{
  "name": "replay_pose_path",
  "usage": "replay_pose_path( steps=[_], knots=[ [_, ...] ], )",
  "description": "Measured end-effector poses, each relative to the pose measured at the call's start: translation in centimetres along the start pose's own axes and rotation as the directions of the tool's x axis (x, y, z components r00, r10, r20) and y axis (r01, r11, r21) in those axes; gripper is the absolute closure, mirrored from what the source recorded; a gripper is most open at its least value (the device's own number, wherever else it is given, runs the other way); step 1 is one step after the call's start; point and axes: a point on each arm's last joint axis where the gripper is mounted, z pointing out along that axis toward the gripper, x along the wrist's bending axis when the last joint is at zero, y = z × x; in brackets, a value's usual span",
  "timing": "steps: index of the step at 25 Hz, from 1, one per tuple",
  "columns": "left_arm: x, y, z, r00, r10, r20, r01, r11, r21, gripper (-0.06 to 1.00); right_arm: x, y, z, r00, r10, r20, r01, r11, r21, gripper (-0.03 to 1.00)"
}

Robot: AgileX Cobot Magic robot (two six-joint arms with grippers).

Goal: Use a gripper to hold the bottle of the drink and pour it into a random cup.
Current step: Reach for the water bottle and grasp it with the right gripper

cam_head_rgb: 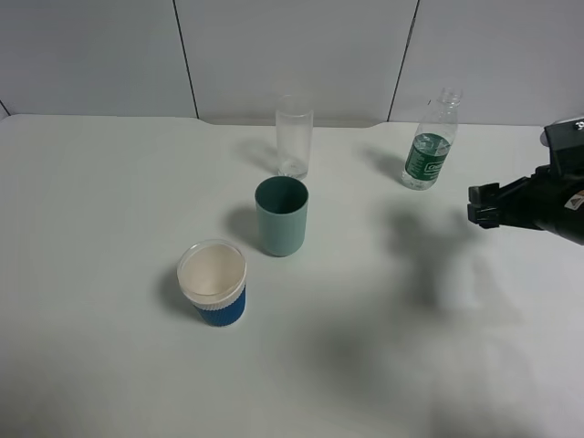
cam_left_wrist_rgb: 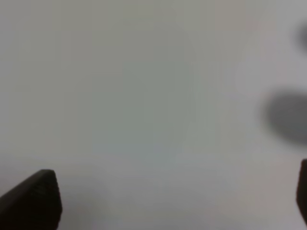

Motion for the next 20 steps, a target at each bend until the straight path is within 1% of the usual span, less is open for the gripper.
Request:
replay_pose_path(
  steps=[3, 11, 13, 17, 20],
  knots=[
    [0.0, 0.0, 0.0, 1.000, 0.000, 0.000, 0.000, 1.000, 0.000, -0.05, 0.2, -0.3, 0.7, 1.000, 0.000, -0.002, 0.000, 0.999, -0.032, 0.19],
    [0.0, 0.0, 0.0, 1.000, 0.000, 0.000, 0.000, 1.000, 0.000, -0.05, 1.3, -1.4, 2.1, 0.997, 0.011, -0.070, -0.017, 0.997, -0.078, 0.19],
    [0.0, 0.0, 0.0, 1.000, 0.000, 0.000, 0.000, 1.000, 0.000, -0.05, 1.3, -1.5, 2.3, 0.998, 0.013, -0.069, -0.019, 0.996, -0.091, 0.19],
    [0.0, 0.0, 0.0, 1.000, 0.000, 0.000, 0.000, 1.000, 0.000, -0.05, 1.3, -1.4, 2.6, 0.998, 0.015, -0.058, -0.024, 0.988, -0.150, 0.19],
    [0.0, 0.0, 0.0, 1.000, 0.000, 0.000, 0.000, 1.000, 0.000, -0.05, 1.4, -1.6, 3.0, 0.998, 0.018, -0.056, -0.028, 0.985, -0.168, 0.19]
  ],
)
